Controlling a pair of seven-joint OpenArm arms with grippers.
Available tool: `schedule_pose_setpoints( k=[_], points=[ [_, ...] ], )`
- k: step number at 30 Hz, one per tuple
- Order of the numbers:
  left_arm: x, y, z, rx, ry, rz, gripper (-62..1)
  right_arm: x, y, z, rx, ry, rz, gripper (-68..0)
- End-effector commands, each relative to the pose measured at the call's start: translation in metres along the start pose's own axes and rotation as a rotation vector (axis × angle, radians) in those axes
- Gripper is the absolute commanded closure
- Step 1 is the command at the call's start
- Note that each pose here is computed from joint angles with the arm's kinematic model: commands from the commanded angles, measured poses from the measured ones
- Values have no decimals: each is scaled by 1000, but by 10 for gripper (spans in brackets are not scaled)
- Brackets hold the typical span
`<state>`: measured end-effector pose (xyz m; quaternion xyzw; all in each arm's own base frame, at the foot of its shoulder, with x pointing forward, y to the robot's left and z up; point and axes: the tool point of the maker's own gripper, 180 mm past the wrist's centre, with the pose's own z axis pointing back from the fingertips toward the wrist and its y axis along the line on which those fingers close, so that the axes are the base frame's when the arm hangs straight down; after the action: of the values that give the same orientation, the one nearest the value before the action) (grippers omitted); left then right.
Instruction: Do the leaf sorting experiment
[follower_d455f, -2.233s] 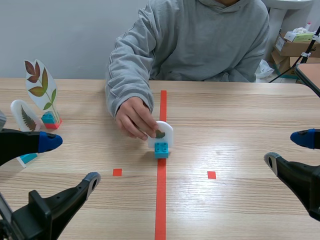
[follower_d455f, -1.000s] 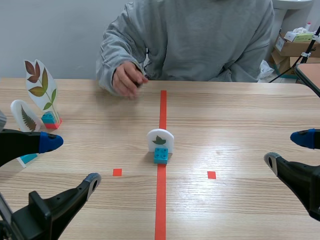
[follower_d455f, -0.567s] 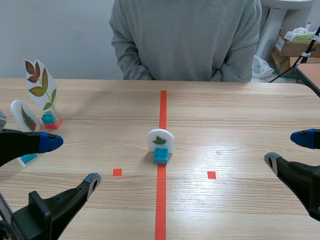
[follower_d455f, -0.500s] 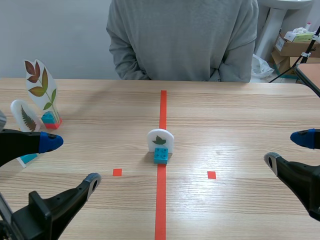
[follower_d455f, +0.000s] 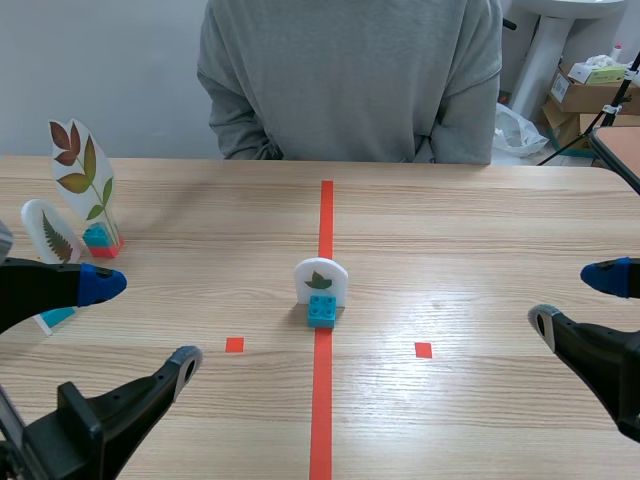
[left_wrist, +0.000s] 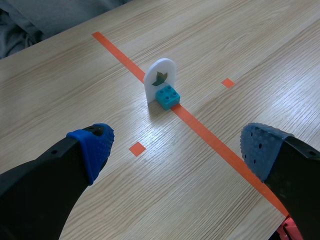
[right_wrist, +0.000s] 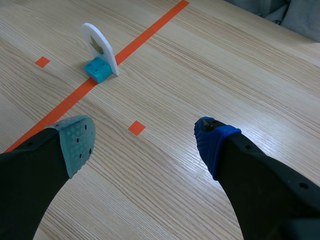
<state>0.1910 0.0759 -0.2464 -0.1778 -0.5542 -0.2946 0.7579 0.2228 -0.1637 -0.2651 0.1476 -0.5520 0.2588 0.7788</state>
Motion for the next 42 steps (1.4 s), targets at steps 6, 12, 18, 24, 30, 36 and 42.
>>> schedule_pose_setpoints(
  k=[6, 12, 18, 24, 30, 36, 42],
  points=[
    [9, -2, 0, -10, -30, -3, -542, 9, -3, -1, -6, -30, 1, -411],
    [9, -2, 0, -10, -30, -3, -542, 9, -3, -1, -6, -30, 2, -411],
    [9, -2, 0, -10, -28, -3, -542, 8, -15, -9, -26, 25, 57, -411],
    [8, -2, 0, -9, -28, -2, -542, 16, -33, -19, -50, 45, 104, -411],
    [9, -2, 0, -3, -31, 6, -542, 14, -52, -39, -41, 87, 132, -411],
    [9, -2, 0, 7, -37, 18, -542, 10, -57, -71, 22, 120, 150, -416],
    [9, -2, -1, 18, -42, 34, -542, 6, -47, -104, 110, 142, 150, -455]
  ],
)
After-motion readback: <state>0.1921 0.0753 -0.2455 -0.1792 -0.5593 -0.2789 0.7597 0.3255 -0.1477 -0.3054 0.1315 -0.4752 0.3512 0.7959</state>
